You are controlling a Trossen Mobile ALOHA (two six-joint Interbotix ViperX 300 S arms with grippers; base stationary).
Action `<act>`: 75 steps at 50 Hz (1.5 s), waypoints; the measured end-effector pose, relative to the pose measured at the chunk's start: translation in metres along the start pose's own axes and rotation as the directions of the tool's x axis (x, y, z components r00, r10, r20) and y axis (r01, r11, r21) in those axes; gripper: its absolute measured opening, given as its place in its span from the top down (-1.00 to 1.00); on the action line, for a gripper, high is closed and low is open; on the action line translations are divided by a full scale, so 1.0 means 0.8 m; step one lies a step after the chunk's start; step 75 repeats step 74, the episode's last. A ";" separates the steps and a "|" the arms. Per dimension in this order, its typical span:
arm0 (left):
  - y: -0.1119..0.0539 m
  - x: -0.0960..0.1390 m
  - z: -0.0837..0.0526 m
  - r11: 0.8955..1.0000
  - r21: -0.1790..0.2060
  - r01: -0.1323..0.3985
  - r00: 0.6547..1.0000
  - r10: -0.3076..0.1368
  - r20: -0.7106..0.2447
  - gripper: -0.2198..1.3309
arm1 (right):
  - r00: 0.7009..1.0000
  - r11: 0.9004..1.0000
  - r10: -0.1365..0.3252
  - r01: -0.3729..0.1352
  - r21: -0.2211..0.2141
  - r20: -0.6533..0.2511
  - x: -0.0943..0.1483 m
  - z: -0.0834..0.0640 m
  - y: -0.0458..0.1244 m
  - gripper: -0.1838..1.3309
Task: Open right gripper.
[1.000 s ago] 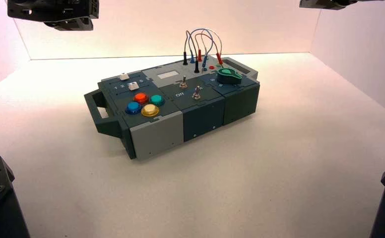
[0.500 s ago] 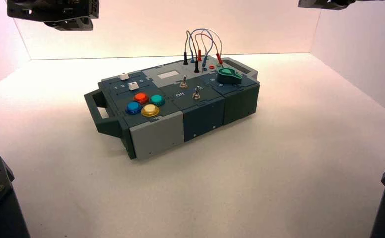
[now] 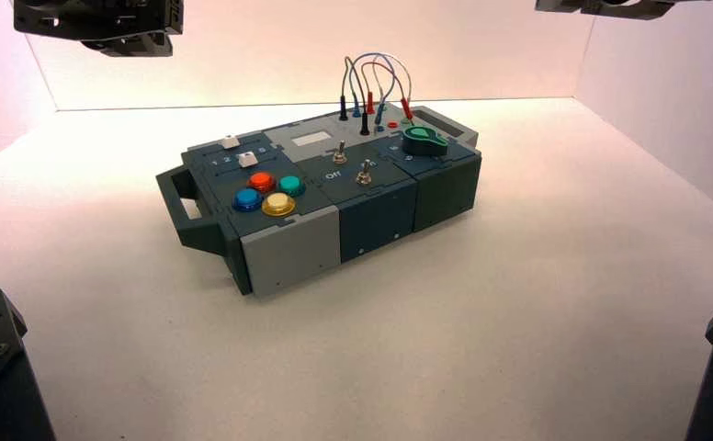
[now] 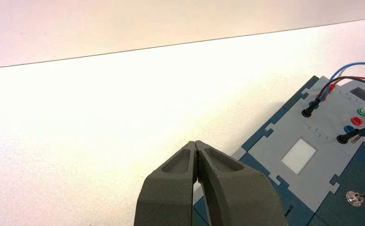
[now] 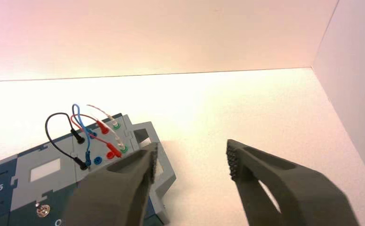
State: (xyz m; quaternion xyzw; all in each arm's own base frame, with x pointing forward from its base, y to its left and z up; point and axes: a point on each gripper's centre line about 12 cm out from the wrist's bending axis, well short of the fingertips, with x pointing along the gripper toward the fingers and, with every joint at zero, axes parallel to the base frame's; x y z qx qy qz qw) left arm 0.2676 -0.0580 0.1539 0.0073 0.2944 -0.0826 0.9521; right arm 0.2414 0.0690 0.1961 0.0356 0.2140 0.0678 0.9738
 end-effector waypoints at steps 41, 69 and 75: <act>-0.001 0.000 0.000 1.000 0.001 0.001 1.000 -0.001 -0.002 0.93 | 1.000 1.000 -0.006 0.006 0.003 0.012 -0.001 0.002 -0.001 -1.00; 0.000 -0.001 0.002 1.000 0.000 0.001 1.000 -0.001 0.008 0.93 | 1.000 1.000 -0.027 0.027 -0.004 -0.007 0.007 -0.005 -0.004 -1.00; 0.000 -0.002 0.002 1.000 0.000 0.001 1.000 -0.001 0.009 0.93 | 0.999 1.000 -0.031 0.031 -0.006 -0.009 0.008 -0.006 -0.004 -1.00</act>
